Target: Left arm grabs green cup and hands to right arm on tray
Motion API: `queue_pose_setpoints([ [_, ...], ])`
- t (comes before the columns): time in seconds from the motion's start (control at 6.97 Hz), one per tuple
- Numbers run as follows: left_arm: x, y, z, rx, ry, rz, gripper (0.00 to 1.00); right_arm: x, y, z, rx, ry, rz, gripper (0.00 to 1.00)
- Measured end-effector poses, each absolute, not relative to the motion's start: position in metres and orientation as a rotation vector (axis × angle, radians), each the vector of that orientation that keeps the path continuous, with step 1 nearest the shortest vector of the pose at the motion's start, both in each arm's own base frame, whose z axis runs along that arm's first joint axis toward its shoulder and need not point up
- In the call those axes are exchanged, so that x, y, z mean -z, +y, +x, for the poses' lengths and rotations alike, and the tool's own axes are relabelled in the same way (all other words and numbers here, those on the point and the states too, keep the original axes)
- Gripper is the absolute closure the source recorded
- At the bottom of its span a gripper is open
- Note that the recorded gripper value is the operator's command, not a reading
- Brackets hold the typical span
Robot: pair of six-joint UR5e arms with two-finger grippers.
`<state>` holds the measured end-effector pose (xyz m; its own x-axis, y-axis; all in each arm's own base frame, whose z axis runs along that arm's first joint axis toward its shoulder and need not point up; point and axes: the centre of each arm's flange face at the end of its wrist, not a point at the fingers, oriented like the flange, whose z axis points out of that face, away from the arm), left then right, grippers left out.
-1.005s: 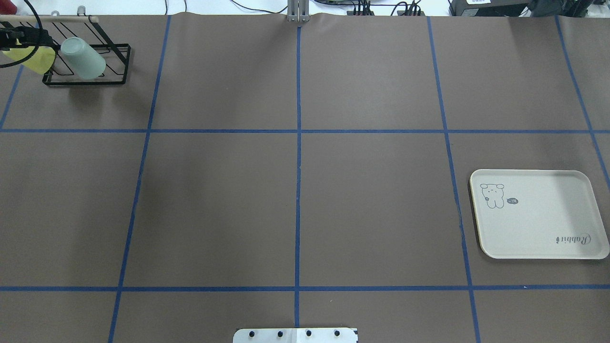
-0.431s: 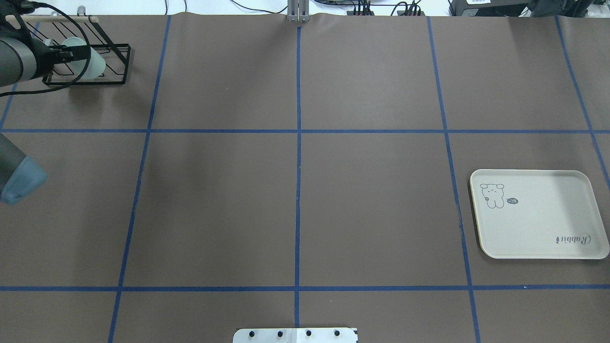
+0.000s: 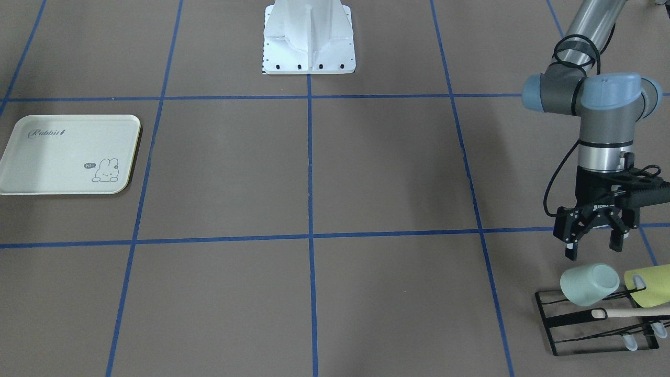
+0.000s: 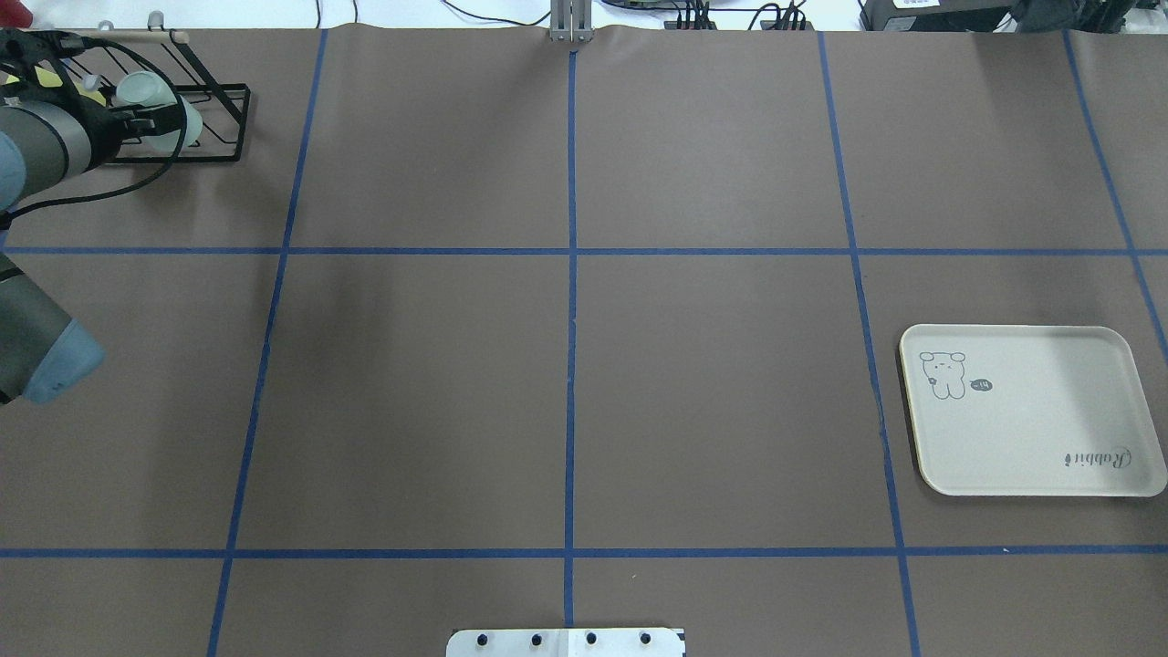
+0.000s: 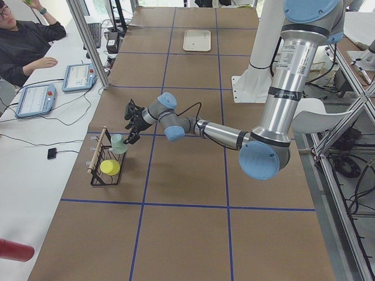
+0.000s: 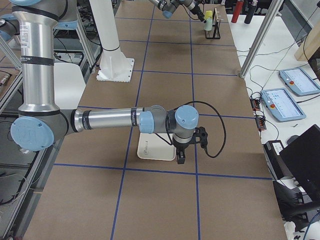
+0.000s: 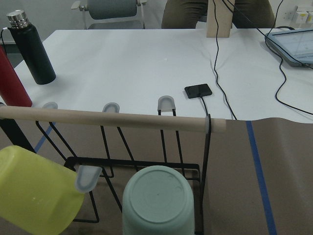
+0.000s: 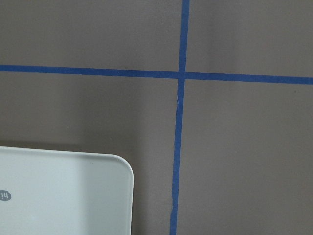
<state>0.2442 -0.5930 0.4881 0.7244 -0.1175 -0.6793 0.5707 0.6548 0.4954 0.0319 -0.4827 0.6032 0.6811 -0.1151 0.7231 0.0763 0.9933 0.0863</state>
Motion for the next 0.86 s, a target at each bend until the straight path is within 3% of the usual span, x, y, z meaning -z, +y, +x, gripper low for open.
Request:
queue_pose_setpoints([
  [0.86,-0.505,-0.616,0.262,0.419,0.634,0.751,0.01,-0.588,-0.496,0.008,0.168,-0.819,0.071,0.0],
])
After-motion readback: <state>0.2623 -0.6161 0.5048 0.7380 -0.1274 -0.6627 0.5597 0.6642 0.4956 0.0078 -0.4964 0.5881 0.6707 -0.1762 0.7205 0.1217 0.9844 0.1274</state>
